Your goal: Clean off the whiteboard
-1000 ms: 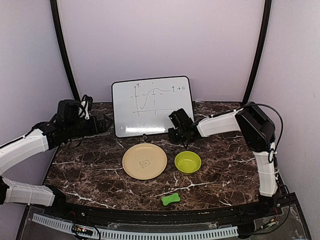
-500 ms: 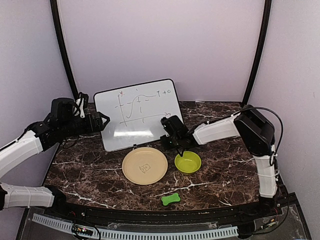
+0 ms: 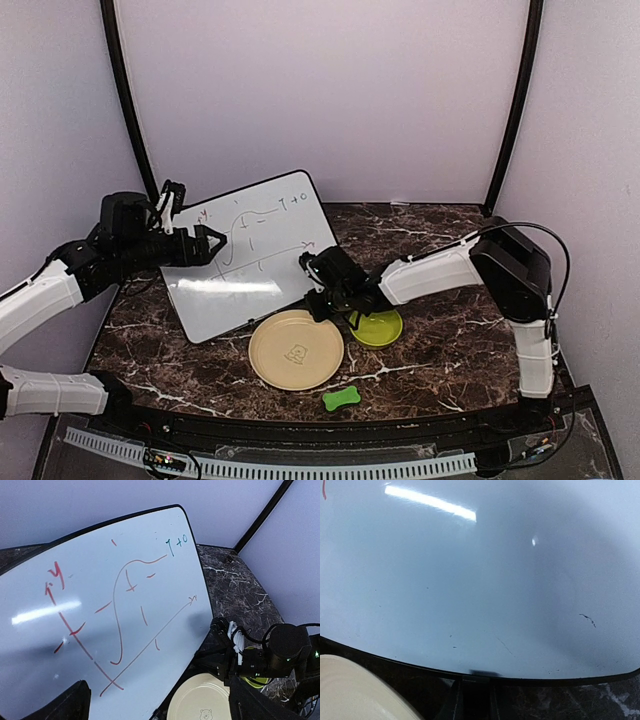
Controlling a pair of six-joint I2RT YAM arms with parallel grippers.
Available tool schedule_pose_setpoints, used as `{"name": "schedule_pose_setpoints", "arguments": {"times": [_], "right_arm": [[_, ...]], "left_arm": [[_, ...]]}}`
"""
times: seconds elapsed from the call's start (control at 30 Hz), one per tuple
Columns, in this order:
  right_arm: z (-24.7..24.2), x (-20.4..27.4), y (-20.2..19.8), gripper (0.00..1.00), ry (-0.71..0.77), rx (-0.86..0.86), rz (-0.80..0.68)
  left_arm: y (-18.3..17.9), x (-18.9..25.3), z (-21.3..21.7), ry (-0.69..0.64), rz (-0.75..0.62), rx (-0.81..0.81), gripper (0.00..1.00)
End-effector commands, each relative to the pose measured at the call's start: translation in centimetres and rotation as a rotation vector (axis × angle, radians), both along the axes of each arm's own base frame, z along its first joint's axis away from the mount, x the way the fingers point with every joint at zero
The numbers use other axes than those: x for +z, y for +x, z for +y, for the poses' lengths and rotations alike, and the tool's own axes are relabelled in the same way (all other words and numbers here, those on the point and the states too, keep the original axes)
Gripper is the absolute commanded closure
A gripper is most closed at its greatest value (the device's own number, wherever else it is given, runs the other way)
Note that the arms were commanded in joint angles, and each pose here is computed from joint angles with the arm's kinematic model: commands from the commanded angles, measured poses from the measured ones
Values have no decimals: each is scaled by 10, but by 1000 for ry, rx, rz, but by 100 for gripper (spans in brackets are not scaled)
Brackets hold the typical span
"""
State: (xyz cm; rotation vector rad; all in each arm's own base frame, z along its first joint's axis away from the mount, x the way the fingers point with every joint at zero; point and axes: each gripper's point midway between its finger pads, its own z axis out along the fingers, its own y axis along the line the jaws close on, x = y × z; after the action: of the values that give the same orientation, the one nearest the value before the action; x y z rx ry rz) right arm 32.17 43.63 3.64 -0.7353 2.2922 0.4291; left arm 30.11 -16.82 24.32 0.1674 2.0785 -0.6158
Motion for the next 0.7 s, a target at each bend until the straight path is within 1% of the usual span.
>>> {"name": "schedule_pose_setpoints", "arguments": {"times": [0.0,0.17,0.33,0.43,0.53,0.67], "right_arm": [[25,23,-37,100,90,156,36],[23,28,-43,100,98,191,25],[22,28,-46,100,72,242,0],[21,27,-47,100,65,270,-5],[17,30,-43,100,78,285,-3],[10,39,-36,100,102,306,-12]], "left_arm": [[-5,11,-12,14,-26,-72,1],[-8,18,-22,7,-45,-133,1],[-18,47,-35,-16,-97,-226,1],[-16,71,-33,-13,-131,-216,1],[-12,82,-30,18,-116,-210,1],[-5,98,-33,-10,-117,-243,1]]}}
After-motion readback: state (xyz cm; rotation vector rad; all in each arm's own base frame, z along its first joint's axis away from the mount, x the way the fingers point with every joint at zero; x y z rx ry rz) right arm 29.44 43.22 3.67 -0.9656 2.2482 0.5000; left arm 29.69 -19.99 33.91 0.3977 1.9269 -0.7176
